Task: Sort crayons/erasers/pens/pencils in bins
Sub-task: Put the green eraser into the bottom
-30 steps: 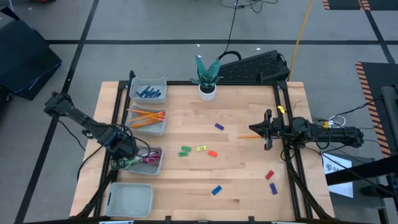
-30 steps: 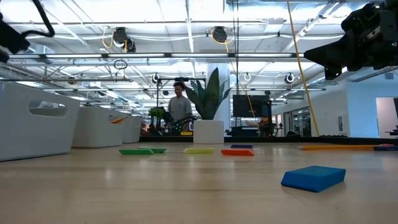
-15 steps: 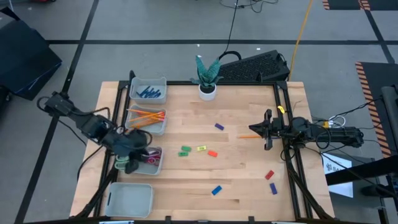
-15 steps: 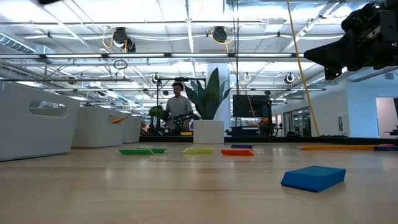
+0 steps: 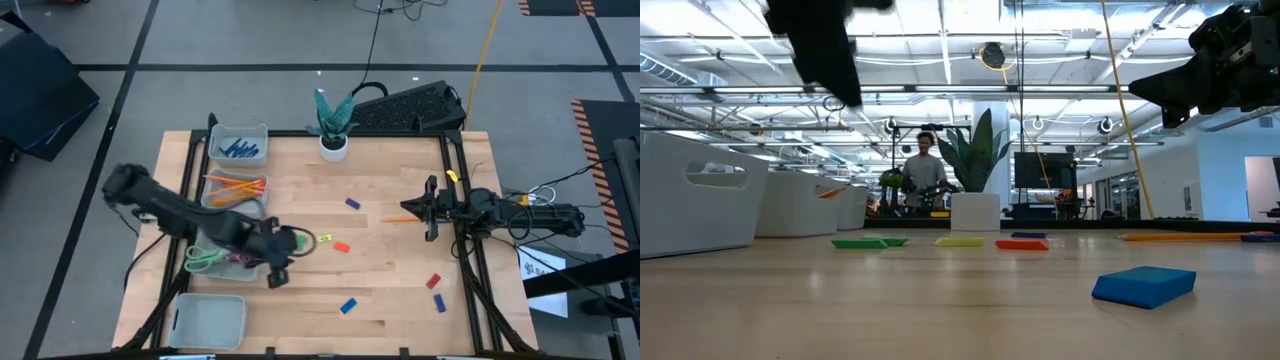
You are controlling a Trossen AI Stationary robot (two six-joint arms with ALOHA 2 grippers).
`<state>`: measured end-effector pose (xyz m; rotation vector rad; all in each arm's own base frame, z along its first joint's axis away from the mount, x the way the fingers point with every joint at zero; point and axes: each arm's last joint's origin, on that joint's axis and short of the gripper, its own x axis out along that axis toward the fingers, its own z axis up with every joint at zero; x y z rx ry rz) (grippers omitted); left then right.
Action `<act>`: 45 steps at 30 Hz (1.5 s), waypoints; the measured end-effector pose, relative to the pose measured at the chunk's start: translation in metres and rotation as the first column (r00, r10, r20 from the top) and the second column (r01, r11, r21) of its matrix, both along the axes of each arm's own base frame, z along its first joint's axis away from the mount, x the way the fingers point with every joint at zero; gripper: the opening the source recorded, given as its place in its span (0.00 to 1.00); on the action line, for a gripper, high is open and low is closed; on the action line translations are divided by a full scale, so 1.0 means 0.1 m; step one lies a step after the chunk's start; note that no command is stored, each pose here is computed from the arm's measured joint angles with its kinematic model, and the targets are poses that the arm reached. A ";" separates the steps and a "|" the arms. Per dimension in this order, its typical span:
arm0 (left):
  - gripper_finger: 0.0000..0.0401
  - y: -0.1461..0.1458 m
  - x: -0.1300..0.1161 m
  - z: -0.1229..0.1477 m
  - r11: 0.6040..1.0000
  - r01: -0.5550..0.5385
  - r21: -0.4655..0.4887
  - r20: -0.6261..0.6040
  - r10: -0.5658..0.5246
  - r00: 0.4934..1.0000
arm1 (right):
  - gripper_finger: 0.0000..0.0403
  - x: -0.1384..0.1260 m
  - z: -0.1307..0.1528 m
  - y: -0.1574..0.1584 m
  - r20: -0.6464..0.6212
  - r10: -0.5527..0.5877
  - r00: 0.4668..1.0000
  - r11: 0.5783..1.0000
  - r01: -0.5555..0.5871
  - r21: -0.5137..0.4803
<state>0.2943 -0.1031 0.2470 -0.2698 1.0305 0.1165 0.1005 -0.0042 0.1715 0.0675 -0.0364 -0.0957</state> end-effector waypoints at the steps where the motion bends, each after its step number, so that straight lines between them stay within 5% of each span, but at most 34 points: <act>1: 0.29 0.03 0.06 -0.08 1.000 0.003 0.020 -0.050 -0.002 0.999 | 0.03 0.00 0.00 0.00 0.000 0.000 1.000 1.000 0.000 0.000; 4: 0.29 0.10 0.16 -0.35 0.993 0.073 0.093 -0.201 -0.053 0.978 | 0.03 0.00 0.00 0.00 0.000 0.000 1.000 1.000 0.000 0.000; 11: 0.29 0.18 0.29 -0.72 0.959 0.233 0.161 -0.318 -0.173 0.932 | 0.03 0.00 0.00 0.00 0.000 0.000 1.000 1.000 0.000 0.000; 21: 0.32 0.51 0.39 -0.88 0.976 0.180 0.122 -0.369 -0.124 0.921 | 0.03 0.00 0.00 0.00 0.000 0.000 1.000 1.000 0.000 0.000; 33: 0.62 0.55 0.41 -0.88 0.982 0.172 0.077 -0.354 -0.135 0.925 | 0.03 0.00 0.00 0.00 0.000 0.000 1.000 1.000 0.000 0.000; 45: 0.54 0.54 0.29 -1.08 0.982 0.182 0.052 -0.356 -0.152 0.922 | 0.03 0.00 0.00 0.00 0.000 0.000 1.000 1.000 0.000 0.000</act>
